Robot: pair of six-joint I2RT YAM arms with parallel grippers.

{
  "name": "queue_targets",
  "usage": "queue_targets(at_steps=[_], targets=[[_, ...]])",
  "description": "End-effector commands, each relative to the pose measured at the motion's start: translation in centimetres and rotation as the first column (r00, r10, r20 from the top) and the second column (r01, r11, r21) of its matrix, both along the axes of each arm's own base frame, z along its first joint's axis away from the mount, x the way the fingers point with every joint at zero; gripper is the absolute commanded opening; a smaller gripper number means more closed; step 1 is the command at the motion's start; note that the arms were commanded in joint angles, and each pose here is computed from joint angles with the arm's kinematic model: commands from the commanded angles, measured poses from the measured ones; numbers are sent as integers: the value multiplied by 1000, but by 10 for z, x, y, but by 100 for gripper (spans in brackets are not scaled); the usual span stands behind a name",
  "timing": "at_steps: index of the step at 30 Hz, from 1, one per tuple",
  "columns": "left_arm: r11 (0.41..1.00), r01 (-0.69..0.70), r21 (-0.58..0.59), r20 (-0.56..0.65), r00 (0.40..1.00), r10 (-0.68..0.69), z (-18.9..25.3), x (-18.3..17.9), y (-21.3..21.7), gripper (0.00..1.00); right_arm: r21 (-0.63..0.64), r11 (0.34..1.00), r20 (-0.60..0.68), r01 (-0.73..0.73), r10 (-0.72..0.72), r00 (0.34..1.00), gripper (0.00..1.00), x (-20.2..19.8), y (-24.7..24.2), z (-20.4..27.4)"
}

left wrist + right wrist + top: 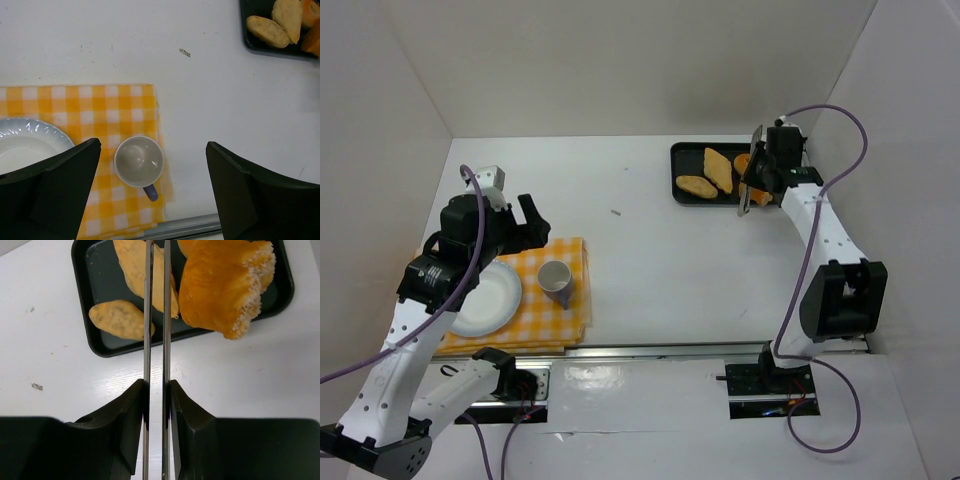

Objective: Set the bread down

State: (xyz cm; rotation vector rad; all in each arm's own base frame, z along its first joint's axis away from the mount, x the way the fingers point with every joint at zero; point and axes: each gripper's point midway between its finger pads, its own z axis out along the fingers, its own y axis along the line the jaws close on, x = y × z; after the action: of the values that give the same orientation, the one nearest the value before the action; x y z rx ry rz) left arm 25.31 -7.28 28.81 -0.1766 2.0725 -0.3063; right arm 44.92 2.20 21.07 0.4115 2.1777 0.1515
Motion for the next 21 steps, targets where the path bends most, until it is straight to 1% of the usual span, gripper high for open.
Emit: queue_targets(at_steps=[1, 3, 4, 5, 7, 8, 10, 11, 13, 15, 19, 21], targets=[[1000, 21, -19, 58, 998, -20, 16, 8, -5, 100, 23, 997, 156, 74, -77, 985, 33, -21, -18, 57], [1000, 12, -21, 67, 998, -11, 18, 10, -3, 100, 25, 993, 152, 115, -118, 981, 38, -30, -31, 57], [999, 22, -25, 66, 998, -20, 18, 9, -4, 100, 39, 994, 159, 106, -111, 981, 38, -32, -33, 60], [999, 30, -27, 56, 998, -28, 15, 10, -6, 100, 47, 991, 145, 127, -133, 980, 40, -34, -45, 57], [999, 30, -27, 56, 998, -28, 15, 13, -7, 100, 86, 992, 123, 95, -105, 987, 40, -38, -46, 51], [999, 30, -27, 56, 998, -28, 15, 13, -7, 100, 100, 990, 123, 104, -116, 986, 40, -38, -55, 52], [999, 38, -31, 55, 998, -36, 15, 13, -9, 100, 131, 987, 111, 96, -111, 988, 41, -40, -57, 47], [999, 38, -31, 55, 998, -36, 15, 13, -9, 100, 146, 985, 92, 92, -106, 990, 45, -41, -59, 39], [999, 38, -31, 55, 998, -36, 15, 13, -9, 100, 146, 985, 92, 92, -106, 990, 49, -41, -59, 39], [999, 38, -31, 55, 998, -36, 15, 13, -9, 100, 133, 984, 82, 115, -127, 989, 49, -43, -63, 37], [999, 34, -39, 53, 998, -32, 15, 13, -9, 100, 126, 981, 91, 144, -156, 984, 57, -44, -73, 38], [999, 34, -39, 53, 998, -32, 15, 13, -9, 100, 141, 978, 72, 151, -162, 984, 58, -45, -75, 31]])
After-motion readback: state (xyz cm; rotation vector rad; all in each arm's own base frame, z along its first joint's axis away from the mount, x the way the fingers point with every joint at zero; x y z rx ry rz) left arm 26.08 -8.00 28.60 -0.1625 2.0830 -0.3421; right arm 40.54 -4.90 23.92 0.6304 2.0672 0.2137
